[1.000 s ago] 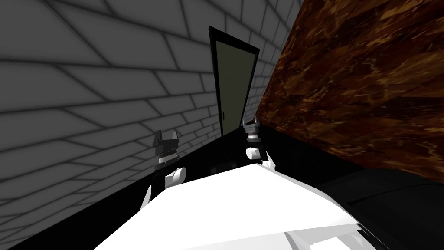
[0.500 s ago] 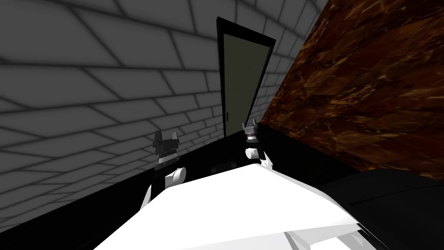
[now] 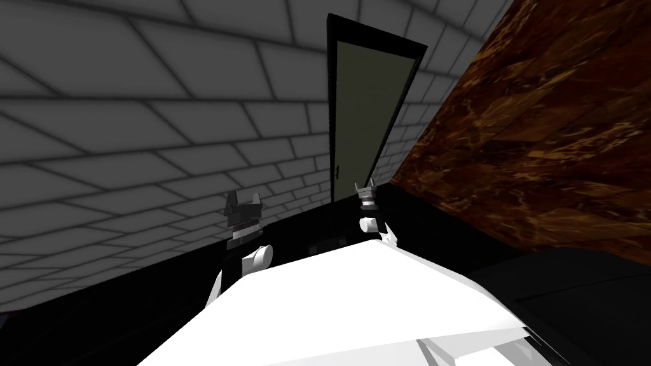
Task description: Pull the door open
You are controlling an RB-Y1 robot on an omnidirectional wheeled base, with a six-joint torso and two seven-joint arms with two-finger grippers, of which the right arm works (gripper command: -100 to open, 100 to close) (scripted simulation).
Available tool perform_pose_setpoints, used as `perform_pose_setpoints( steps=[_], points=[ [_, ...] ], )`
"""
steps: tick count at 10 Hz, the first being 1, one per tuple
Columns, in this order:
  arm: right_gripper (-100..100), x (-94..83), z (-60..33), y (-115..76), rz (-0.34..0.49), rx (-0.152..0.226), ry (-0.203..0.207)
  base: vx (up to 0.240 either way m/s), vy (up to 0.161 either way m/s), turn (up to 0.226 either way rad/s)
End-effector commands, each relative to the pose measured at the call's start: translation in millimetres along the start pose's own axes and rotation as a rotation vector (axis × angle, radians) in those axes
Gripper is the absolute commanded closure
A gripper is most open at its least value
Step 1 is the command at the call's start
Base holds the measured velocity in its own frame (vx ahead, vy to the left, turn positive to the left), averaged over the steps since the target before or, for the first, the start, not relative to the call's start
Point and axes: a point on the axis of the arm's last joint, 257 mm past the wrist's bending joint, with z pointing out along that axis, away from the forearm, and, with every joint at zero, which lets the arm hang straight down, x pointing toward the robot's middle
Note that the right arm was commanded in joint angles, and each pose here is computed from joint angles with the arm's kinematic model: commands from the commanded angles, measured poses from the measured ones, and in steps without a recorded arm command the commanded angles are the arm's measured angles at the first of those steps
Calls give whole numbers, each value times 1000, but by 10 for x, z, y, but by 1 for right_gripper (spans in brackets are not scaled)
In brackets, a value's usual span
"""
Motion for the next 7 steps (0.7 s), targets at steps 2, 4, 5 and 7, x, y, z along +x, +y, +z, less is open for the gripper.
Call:
perform_pose_setpoints(
  steps=[2,4,5,7],
  points=[
    [-100,-161,-37,-88,50,11,-30,76,-87,168],
    [-100,-293,-75,-161,88,17,-56,73,-69,185],
    [-100,-359,-95,-196,107,20,-69,63,-88,178],
    [-100,-490,-138,-264,144,25,-95,56,-82,183]
  ],
)
